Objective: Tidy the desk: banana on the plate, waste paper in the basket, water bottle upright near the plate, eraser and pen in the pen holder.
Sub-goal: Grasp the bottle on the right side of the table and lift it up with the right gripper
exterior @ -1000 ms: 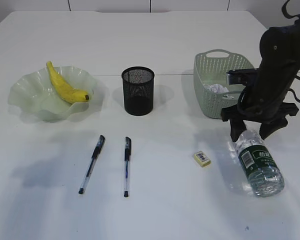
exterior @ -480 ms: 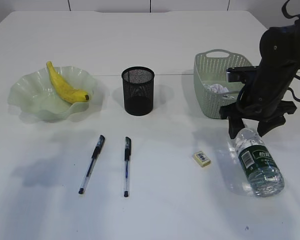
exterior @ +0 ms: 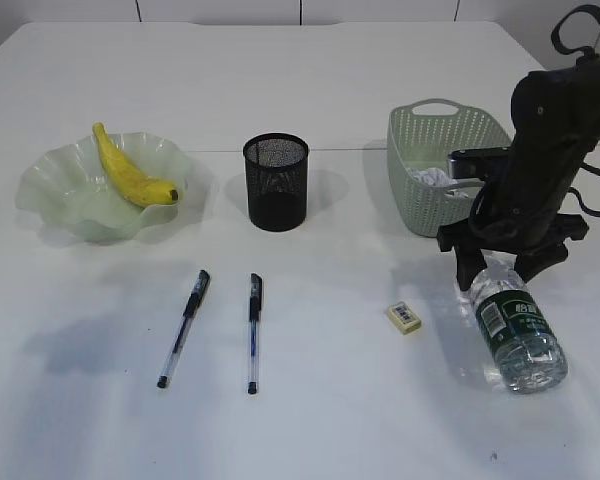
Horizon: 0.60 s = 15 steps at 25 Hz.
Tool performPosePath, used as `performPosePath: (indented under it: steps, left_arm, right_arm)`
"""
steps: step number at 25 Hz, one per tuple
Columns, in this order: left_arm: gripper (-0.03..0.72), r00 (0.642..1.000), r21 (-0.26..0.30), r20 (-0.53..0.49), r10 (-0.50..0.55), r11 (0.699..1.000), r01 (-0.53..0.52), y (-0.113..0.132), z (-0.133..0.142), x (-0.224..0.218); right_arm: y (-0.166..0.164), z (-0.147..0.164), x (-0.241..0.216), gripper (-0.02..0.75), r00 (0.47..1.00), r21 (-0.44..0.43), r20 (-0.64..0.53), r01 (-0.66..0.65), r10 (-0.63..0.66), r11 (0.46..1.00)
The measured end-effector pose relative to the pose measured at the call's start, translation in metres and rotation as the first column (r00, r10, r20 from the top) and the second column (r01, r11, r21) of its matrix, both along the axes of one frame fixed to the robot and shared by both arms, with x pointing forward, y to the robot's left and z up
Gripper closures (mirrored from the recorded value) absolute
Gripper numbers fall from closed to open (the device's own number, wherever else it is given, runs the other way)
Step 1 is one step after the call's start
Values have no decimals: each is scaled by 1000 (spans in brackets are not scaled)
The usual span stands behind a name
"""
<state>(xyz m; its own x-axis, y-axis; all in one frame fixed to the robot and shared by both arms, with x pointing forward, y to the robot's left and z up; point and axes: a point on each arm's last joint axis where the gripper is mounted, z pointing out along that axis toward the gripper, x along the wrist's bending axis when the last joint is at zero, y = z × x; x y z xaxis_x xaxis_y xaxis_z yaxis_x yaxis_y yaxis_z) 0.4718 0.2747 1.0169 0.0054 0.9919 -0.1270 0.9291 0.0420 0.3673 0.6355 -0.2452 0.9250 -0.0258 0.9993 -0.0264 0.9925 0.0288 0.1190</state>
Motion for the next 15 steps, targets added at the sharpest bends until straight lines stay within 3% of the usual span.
performPosePath:
  steps: [9, 15]
  left_arm:
    - [385, 1000, 0, 0, 0, 1000, 0, 0, 0, 0]
    - [385, 1000, 0, 0, 0, 1000, 0, 0, 0, 0]
  right_arm:
    - [0, -8, 0, 188, 1000, -5, -30, 0, -1, 1000]
    - [0, -8, -1, 301, 999, -4, -39, 2, -2, 1000]
